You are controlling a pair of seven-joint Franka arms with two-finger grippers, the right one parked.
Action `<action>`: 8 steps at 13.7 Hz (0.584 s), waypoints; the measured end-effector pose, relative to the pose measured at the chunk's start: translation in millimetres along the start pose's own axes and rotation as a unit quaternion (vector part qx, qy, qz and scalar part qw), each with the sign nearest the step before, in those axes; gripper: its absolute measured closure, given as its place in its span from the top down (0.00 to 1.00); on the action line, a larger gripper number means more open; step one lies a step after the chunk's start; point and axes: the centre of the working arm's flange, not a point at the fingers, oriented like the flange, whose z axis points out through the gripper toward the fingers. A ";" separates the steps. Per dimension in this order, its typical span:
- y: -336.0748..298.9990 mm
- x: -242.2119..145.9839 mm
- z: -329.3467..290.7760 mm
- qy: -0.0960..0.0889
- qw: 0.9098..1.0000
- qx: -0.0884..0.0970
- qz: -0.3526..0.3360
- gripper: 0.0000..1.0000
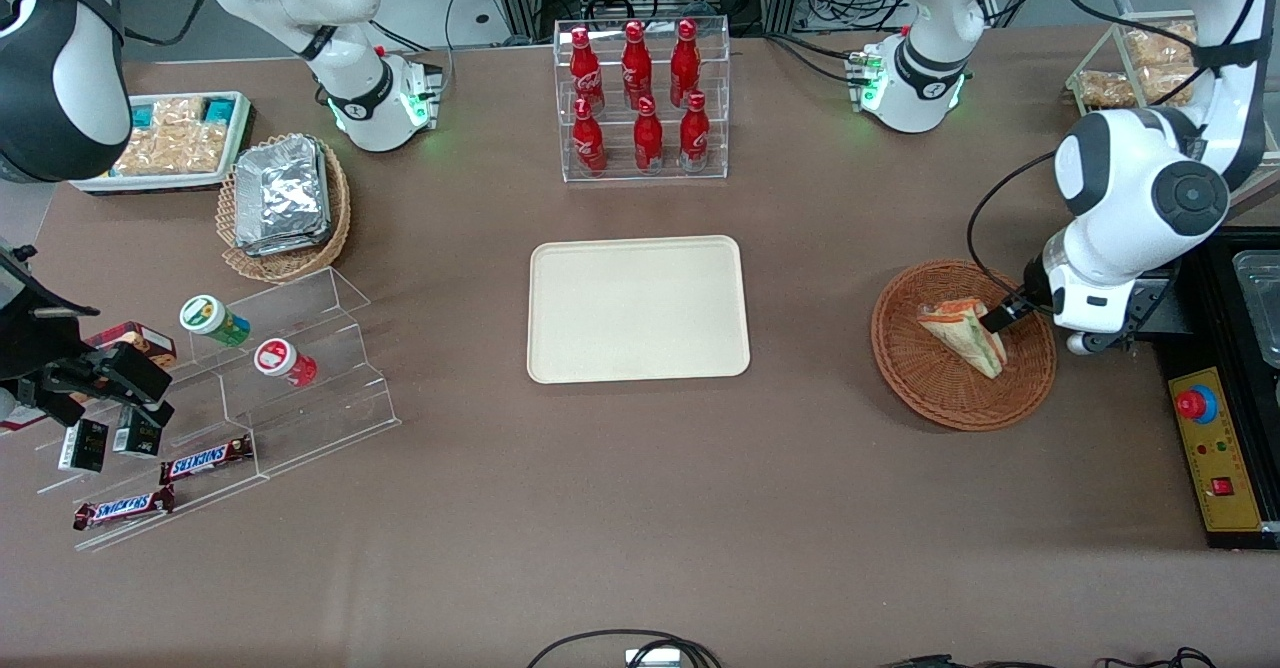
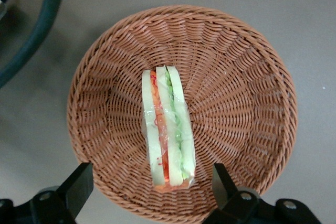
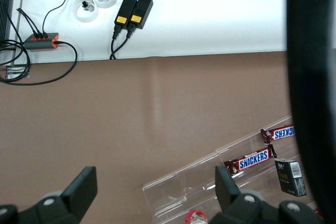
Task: Place sandwich from basket to tray
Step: 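Lower the left gripper and close it on the wrapped sandwich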
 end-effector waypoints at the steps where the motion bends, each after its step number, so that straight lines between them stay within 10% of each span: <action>1: 0.0 -1.6 10.9 0.003 1.000 -0.004 -0.009 1.00; 8: -2.9 -11.6 62.1 0.007 0.999 -0.014 -0.031 1.00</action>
